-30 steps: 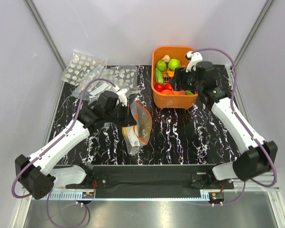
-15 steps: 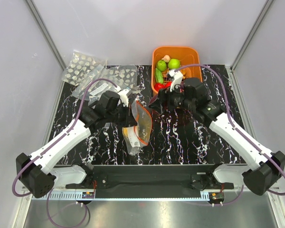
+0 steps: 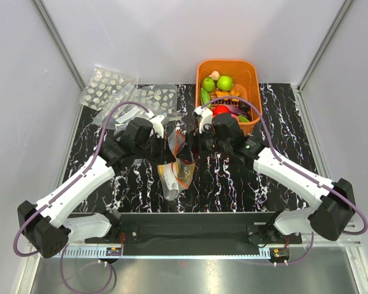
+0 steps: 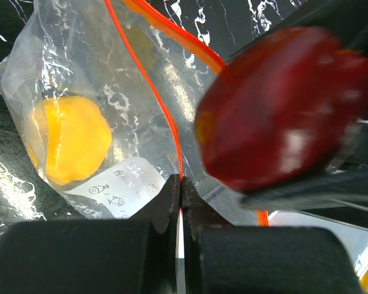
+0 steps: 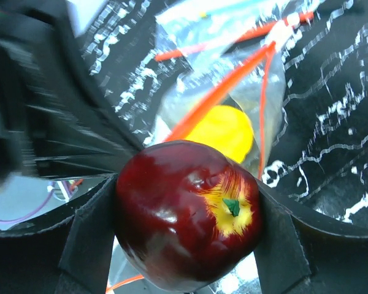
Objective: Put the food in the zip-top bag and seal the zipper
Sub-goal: Place the fake fruit in the zipper food storage bag.
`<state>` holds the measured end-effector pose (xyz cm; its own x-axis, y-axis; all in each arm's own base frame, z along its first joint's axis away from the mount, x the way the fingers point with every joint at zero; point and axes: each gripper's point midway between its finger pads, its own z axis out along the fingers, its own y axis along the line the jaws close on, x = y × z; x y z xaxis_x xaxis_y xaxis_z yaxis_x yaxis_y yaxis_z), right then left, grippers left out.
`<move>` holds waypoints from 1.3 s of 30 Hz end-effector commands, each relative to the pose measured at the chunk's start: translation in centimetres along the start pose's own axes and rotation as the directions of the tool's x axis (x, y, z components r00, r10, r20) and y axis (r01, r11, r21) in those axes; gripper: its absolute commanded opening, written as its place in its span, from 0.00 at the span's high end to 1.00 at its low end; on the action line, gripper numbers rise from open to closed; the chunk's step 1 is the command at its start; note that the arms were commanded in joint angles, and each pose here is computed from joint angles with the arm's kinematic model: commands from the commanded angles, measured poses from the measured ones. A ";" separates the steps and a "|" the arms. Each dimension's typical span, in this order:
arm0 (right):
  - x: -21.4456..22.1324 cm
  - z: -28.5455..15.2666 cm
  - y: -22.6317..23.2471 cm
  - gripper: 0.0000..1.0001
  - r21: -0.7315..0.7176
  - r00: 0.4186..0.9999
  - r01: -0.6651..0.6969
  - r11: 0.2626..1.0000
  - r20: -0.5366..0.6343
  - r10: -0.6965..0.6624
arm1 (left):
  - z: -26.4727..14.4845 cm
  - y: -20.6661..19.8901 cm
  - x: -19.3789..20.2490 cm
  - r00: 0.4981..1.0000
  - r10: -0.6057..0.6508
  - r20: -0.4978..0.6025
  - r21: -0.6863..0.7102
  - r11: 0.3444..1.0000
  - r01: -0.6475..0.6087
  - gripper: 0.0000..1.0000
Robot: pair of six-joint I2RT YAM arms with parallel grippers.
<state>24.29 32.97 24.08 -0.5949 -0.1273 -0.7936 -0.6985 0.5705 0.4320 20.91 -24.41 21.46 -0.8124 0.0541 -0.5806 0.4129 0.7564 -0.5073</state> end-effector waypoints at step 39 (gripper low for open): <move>-3.0 -2.1 -4.0 0.16 0.361 0.997 0.052 0.931 0.034 -0.069 | -2.4 -0.2 -0.4 0.992 -0.001 0.123 0.010 1.000 0.000 1.00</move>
<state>26.60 30.68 23.75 -0.5814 -0.1389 -0.8017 -0.5766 0.7655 0.2855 19.91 -22.91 22.32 -0.7862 -0.0004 -0.6179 0.4001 0.7617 -0.5096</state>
